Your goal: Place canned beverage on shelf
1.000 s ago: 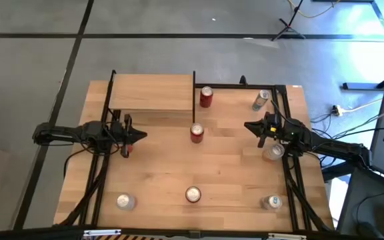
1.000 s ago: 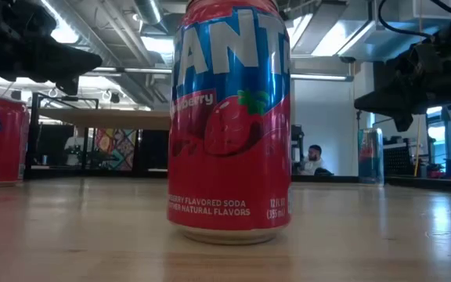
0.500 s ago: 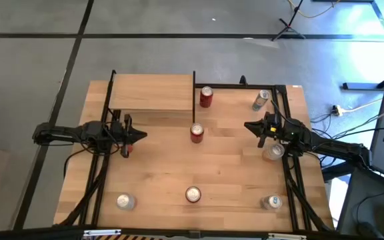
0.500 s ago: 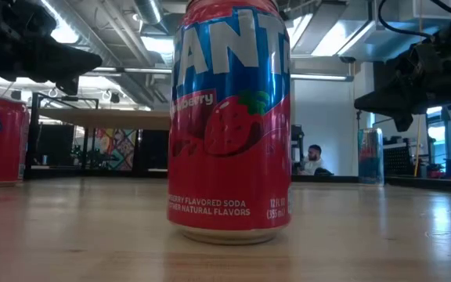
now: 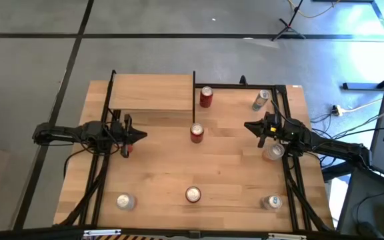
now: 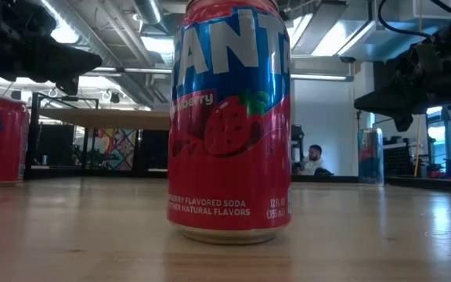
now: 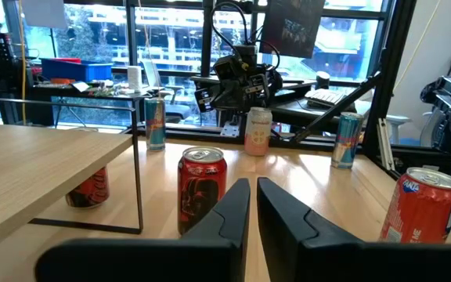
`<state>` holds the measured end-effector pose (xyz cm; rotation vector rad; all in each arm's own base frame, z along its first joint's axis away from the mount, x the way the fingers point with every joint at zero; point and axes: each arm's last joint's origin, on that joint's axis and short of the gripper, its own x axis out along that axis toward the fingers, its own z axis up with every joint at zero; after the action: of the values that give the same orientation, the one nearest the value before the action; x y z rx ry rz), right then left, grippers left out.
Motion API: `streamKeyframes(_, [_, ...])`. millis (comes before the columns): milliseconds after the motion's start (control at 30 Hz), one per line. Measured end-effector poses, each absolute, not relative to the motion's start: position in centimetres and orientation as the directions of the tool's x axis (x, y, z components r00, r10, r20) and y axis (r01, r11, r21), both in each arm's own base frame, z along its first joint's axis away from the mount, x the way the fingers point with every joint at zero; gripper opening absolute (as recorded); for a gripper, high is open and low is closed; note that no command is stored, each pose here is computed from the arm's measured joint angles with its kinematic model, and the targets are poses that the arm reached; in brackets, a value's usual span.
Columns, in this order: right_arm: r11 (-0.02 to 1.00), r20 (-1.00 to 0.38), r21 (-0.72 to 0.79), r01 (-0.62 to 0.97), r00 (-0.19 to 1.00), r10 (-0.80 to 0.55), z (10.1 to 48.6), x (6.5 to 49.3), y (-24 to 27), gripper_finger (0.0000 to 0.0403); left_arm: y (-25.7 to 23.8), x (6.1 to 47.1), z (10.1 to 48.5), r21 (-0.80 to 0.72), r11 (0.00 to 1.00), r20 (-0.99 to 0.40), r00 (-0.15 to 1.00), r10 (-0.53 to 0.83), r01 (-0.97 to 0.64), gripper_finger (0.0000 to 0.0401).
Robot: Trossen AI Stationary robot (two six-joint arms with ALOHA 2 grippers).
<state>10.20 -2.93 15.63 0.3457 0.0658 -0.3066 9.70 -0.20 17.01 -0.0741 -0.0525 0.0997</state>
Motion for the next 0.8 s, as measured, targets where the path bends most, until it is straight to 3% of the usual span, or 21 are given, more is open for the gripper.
streamKeyframes(333, [0.862,-0.093,0.29,0.417,0.908,-0.408,15.8,10.1,-3.3,0.0028,0.2,9.6,17.1,-0.086,0.969,0.059,0.969,0.238,-0.233,0.0022])
streamKeyframes(500, [0.729,-0.024,0.518,0.447,0.86,-0.51,16.5,10.0,-3.6,0.0028,0.2,9.6,17.3,-0.102,0.968,0.075,0.968,0.239,-0.231,0.0022])
streamKeyframes(600, [0.655,0.03,0.648,0.388,0.847,-0.531,17.1,10.0,-3.7,0.0028,0.3,9.5,18.1,-0.177,0.957,0.159,0.953,0.258,-0.229,0.0022])
streamKeyframes(800, [0.563,0.105,0.718,0.41,0.735,-0.669,17.8,9.6,-4.1,0.0028,1.0,8.8,19.7,-0.484,0.815,0.29,0.82,0.494,-0.32,0.0022])
